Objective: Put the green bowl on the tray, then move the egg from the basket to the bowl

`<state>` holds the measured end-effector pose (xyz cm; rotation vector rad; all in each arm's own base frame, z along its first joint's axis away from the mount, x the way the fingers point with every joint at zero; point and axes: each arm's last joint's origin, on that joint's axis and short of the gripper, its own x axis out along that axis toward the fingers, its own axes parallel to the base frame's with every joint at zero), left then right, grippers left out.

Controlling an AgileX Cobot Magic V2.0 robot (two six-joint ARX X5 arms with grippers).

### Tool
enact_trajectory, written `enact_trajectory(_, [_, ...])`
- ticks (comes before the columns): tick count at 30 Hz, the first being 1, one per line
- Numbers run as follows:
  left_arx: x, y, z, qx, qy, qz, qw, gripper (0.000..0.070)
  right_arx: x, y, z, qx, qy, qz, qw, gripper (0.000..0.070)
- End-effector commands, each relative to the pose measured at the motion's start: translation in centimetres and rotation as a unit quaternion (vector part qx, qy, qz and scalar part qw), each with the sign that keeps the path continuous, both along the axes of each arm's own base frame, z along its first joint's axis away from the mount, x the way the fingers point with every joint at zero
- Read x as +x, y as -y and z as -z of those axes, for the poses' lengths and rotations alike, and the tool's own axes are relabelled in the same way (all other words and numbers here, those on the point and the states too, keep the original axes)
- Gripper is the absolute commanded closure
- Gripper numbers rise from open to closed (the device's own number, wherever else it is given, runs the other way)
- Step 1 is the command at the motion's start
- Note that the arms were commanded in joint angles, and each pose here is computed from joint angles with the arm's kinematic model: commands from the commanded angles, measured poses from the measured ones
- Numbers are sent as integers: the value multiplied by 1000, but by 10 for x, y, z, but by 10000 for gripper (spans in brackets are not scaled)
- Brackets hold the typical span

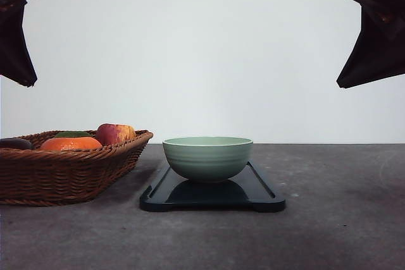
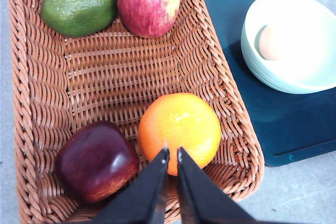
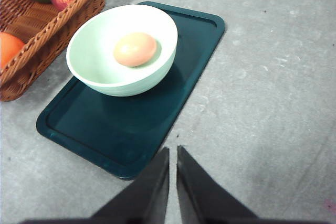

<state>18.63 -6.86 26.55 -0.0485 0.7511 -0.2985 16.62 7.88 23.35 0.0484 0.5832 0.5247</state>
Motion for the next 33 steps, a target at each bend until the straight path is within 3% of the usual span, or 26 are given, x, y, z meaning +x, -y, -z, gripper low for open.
enact_trajectory(1, [2, 1, -2, -3, 5, 3, 1000, 687, 1, -1, -1, -1, 6, -4, 1000, 684])
enact_trajectory(7, [0, 0, -4, 2, 14, 6, 1000, 687, 1, -1, -1, -1, 6, -3, 1000, 684])
enact_trajectory(10, [-4, -8, -5, 33, 46, 18, 998, 687, 1, -1, -1, -1, 6, -4, 1000, 684])
enact_trajectory(14, [-23, -26, 5, 19, 121, -15, 992, 687, 1, -1, -1, -1, 6, -3, 1000, 684])
enact_trajectory(21, [-66, -53, 53, 10, 224, -82, 971, 687, 1, -1, -1, -1, 6, -3, 1000, 684])
enact_trajectory(27, [-85, -65, 97, 11, 250, -131, 959, 687, 1, -1, -1, -1, 6, -4, 1000, 684])
enact_trajectory(33, [-91, -71, 115, 14, 281, -159, 946, 687, 1, -1, -1, -1, 7, -4, 1000, 684])
